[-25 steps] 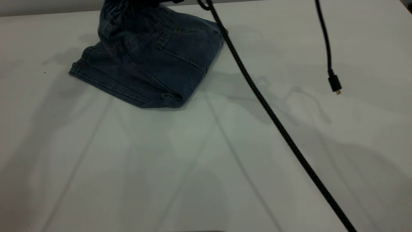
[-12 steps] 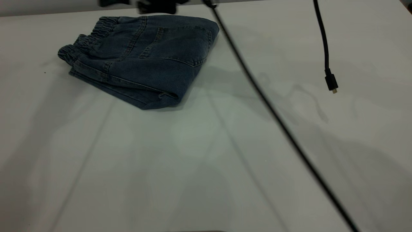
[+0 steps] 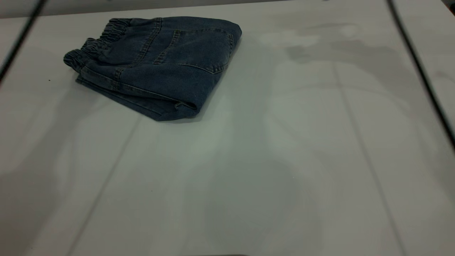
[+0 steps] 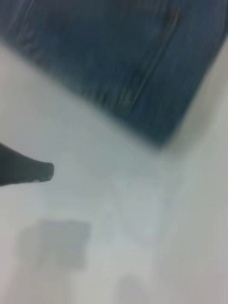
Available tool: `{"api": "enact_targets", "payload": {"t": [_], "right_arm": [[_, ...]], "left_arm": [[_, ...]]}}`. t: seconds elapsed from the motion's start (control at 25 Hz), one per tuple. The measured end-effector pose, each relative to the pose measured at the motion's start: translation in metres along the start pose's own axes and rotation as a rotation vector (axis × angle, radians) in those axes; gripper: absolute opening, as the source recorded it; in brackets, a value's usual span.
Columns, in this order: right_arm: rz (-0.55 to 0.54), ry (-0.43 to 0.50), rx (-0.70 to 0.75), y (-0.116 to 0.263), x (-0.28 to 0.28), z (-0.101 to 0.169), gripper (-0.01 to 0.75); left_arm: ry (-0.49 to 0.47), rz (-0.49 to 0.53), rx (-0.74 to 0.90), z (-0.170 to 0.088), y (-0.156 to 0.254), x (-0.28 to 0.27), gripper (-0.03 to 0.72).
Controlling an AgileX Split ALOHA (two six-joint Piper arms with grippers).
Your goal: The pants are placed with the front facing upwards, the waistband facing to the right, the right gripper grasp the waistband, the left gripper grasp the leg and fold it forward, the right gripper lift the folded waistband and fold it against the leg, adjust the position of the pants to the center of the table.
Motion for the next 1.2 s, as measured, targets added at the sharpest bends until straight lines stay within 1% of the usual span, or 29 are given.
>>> {"api": "enact_targets", "payload": {"t": [0.12, 0.24, 0.4, 0.48, 0.56, 0.64, 0.76, 1.08, 1.2], "right_arm": [[0.043, 0.017, 0.012, 0.004, -0.011, -0.004, 0.593], [0.051, 0.004, 0.014, 0.004, -0.012, 0.001, 0.593], [0.054, -0.008, 0.005, 0.004, -0.010, 0.008, 0.593], [0.057, -0.011, 0.003, 0.005, -0.009, 0.010, 0.593], [0.057, -0.013, 0.003, 0.005, -0.009, 0.010, 0.593], [0.060, -0.015, 0.003, 0.005, -0.009, 0.010, 0.593], [0.060, -0.014, 0.001, 0.005, -0.009, 0.010, 0.593], [0.056, -0.012, 0.001, 0.005, -0.009, 0.010, 0.593], [0.054, -0.011, 0.001, 0.004, -0.009, 0.010, 0.593]], "left_arm": [[-0.016, 0.020, 0.116, 0.003, 0.002, 0.043, 0.584], [-0.011, 0.041, 0.283, -0.004, 0.006, 0.084, 0.584], [-0.003, 0.044, 0.467, -0.029, 0.008, 0.125, 0.584], [-0.020, 0.049, 0.533, -0.041, 0.008, 0.138, 0.584], [-0.034, 0.054, 0.560, -0.048, 0.006, 0.139, 0.584], [-0.042, 0.061, 0.552, -0.057, 0.006, 0.140, 0.584], [-0.043, 0.075, 0.488, -0.075, 0.006, 0.142, 0.584], [-0.024, 0.151, 0.187, -0.130, 0.017, 0.142, 0.584], [-0.021, 0.180, 0.153, -0.147, 0.022, 0.142, 0.584]]}}
Point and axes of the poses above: a point on each arm's last joint axis where the gripper is mounted, x pointing out along that axis toward the gripper, z along the wrist's bending axis when the last joint is at zero, y = z × x, the point moved 4 cm from there along x, pointing out along that axis toward the gripper, and after that the axes turned 8 degrees about -x, right-handed, at the moved point
